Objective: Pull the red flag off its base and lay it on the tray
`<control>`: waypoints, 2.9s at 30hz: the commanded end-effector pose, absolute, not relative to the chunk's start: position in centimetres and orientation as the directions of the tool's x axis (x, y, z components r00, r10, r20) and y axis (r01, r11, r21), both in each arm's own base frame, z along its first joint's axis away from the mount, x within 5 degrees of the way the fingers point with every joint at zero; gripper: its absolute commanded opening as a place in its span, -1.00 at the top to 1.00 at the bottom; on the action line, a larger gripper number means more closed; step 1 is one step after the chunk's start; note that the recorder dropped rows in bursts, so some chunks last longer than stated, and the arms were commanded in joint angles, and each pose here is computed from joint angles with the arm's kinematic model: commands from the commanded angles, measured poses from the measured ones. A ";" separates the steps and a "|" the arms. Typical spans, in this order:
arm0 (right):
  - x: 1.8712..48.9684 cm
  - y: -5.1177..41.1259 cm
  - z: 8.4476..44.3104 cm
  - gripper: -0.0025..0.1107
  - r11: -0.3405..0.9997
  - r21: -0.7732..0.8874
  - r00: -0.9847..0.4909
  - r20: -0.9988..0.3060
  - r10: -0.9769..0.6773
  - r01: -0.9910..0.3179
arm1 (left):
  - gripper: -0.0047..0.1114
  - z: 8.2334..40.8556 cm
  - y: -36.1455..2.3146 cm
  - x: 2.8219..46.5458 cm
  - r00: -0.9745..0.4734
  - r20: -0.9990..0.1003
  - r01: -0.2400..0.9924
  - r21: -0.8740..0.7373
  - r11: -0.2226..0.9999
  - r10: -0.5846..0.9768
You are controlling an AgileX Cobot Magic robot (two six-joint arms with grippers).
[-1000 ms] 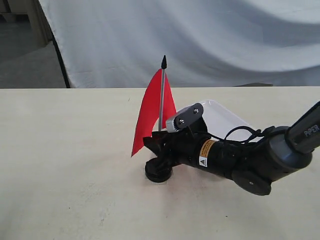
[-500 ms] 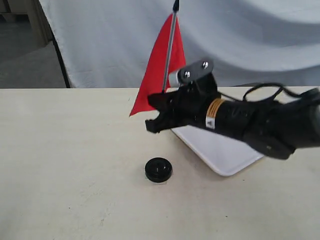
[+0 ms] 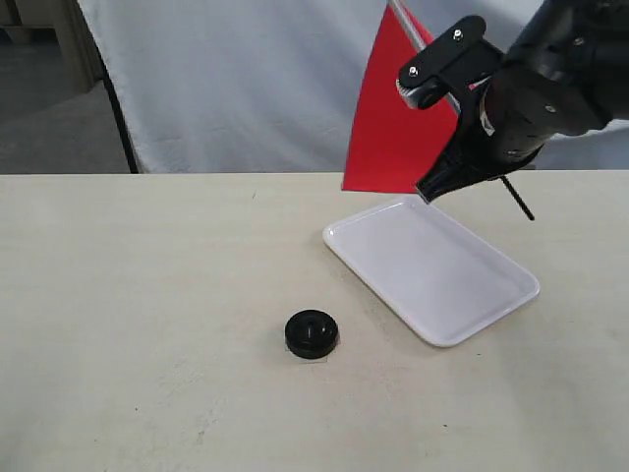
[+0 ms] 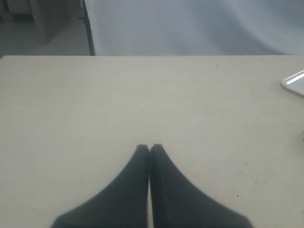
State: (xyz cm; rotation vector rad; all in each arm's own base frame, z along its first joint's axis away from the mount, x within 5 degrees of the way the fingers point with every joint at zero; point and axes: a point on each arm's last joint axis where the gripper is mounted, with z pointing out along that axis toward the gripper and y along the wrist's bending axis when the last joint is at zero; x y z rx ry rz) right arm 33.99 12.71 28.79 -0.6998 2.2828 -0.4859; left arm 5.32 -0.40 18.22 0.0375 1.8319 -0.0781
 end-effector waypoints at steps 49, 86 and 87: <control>40.7 14.1 21.0 0.49 0.892 -0.110 -0.875 -0.177 -0.451 -0.438 | 0.92 18.2 -0.4 5.3 -0.256 -0.967 0.071 -0.034 0.997 -0.015; 15.8 -2.9 29.2 0.96 0.990 -0.080 -0.546 -0.838 -0.004 0.116 | 0.92 18.2 -0.4 5.3 -0.256 -0.967 0.071 -0.034 0.997 -0.015; 14.9 -2.7 29.1 0.96 0.989 -0.081 -0.489 -0.872 -0.010 0.125 | 0.92 18.2 -0.4 5.3 -0.256 -0.967 0.071 -0.034 0.997 -0.015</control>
